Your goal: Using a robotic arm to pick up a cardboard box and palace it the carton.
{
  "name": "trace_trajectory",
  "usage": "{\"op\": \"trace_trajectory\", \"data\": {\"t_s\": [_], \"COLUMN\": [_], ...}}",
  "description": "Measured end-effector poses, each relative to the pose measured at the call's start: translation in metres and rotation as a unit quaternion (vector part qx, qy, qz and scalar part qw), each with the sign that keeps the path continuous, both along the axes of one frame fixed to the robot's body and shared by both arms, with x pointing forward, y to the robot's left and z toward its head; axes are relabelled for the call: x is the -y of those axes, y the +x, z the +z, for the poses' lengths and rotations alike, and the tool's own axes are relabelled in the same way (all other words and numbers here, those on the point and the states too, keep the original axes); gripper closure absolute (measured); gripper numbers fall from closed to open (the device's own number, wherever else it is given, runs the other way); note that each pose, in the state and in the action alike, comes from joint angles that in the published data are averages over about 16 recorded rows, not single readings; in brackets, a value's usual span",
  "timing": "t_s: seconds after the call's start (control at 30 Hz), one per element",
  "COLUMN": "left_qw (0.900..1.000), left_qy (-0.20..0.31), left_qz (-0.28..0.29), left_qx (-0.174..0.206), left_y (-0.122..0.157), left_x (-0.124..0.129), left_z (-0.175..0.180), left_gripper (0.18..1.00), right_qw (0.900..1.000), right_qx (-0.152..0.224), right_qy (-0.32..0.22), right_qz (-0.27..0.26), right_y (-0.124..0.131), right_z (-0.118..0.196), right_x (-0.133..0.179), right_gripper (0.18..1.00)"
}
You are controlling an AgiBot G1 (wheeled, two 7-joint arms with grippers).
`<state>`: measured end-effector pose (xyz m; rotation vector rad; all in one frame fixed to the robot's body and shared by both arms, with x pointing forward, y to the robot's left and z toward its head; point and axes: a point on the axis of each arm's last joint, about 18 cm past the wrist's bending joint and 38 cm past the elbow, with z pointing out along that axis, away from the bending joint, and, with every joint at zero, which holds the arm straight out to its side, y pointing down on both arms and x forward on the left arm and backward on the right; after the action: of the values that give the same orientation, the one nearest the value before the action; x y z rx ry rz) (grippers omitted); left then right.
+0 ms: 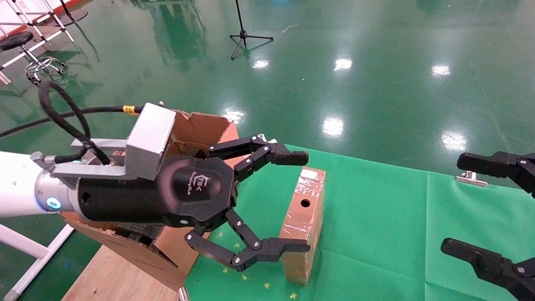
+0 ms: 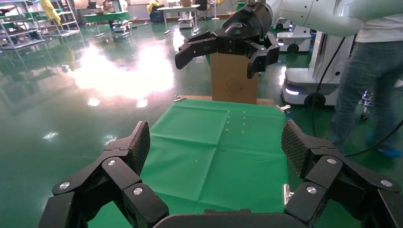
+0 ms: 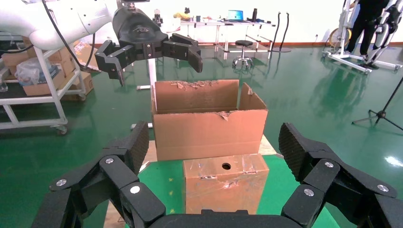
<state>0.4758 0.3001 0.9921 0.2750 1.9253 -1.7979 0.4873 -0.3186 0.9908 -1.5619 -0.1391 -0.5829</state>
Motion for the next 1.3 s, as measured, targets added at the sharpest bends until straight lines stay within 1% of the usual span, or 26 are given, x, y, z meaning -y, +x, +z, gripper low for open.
{"op": "trace_trajectory", "data": {"t_s": [1.03, 1.3], "left_qw": [1.0000, 0.9995], "left_qy": [0.001, 0.013], "left_qz": [0.001, 0.030], "left_qx": [0.001, -0.005], "left_y": [0.000, 0.011], "left_x": [0.000, -0.001], "left_z": [0.000, -0.001], "left_gripper": [0.183, 0.183], "right_qw": [1.000, 1.000], "right_qx": [0.000, 0.000], "right_qy": [0.000, 0.000], "right_qz": [0.000, 0.000], "right_y": [0.000, 0.000], "right_z": [0.000, 0.000], "right_x": [0.000, 0.000], "right_gripper": [0.180, 0.199]}}
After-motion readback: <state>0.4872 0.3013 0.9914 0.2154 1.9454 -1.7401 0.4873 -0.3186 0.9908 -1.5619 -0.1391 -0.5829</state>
